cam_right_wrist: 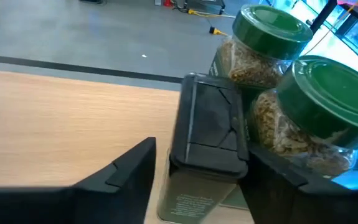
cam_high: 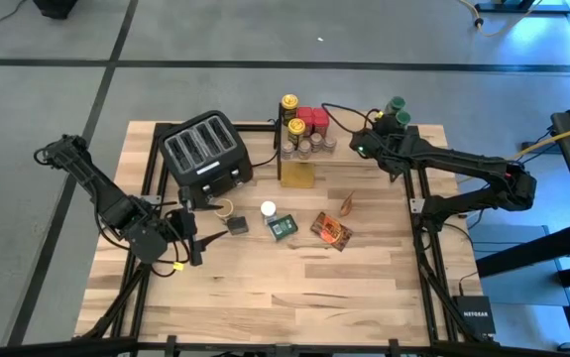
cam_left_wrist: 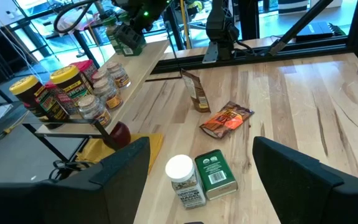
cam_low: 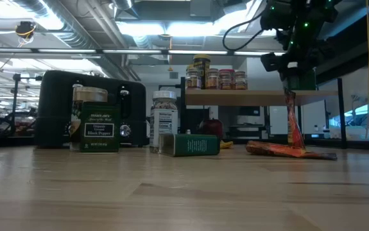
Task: Shelf spices
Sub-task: Put the black seasoning can on the shelf
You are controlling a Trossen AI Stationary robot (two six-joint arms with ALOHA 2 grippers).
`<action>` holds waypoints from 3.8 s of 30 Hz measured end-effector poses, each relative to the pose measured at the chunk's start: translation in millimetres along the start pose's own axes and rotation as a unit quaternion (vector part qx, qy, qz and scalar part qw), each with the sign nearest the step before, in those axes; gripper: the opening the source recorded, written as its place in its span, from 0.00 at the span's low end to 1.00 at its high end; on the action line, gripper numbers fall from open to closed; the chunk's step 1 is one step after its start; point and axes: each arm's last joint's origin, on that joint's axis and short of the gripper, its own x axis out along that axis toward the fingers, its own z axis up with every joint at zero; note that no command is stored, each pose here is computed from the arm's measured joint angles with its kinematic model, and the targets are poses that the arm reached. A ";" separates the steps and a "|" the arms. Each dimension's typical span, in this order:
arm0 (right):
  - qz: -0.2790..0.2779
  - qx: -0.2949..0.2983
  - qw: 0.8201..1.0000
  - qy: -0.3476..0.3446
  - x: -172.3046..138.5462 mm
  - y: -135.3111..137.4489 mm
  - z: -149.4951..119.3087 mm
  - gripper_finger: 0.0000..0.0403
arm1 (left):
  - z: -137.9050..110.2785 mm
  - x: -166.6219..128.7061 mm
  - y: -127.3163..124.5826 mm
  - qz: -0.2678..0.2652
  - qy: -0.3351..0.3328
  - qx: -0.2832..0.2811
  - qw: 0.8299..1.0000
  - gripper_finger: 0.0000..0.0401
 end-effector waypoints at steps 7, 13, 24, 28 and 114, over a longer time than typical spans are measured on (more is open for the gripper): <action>-0.001 -0.018 1.000 -0.004 -0.8 -0.9 0.7 0.61 | 0.0 0.0 0.0 0.000 0.000 0.000 1.000 0.69; 0.015 -0.008 1.000 -0.006 -7.5 -7.4 5.0 0.59 | 0.0 0.1 0.0 -0.001 0.000 0.000 1.000 0.69; 0.095 0.000 0.993 -0.063 -56.9 -5.3 46.2 0.58 | -0.1 0.2 -0.2 -0.001 0.001 0.002 1.000 0.69; 0.136 0.004 0.988 -0.073 -74.4 -0.7 50.4 0.56 | -0.1 0.2 -0.2 -0.001 0.001 0.002 1.000 0.69; 0.000 -0.057 0.998 0.020 3.1 49.6 -8.3 0.55 | 0.0 0.1 0.0 -0.001 0.000 0.005 1.000 0.69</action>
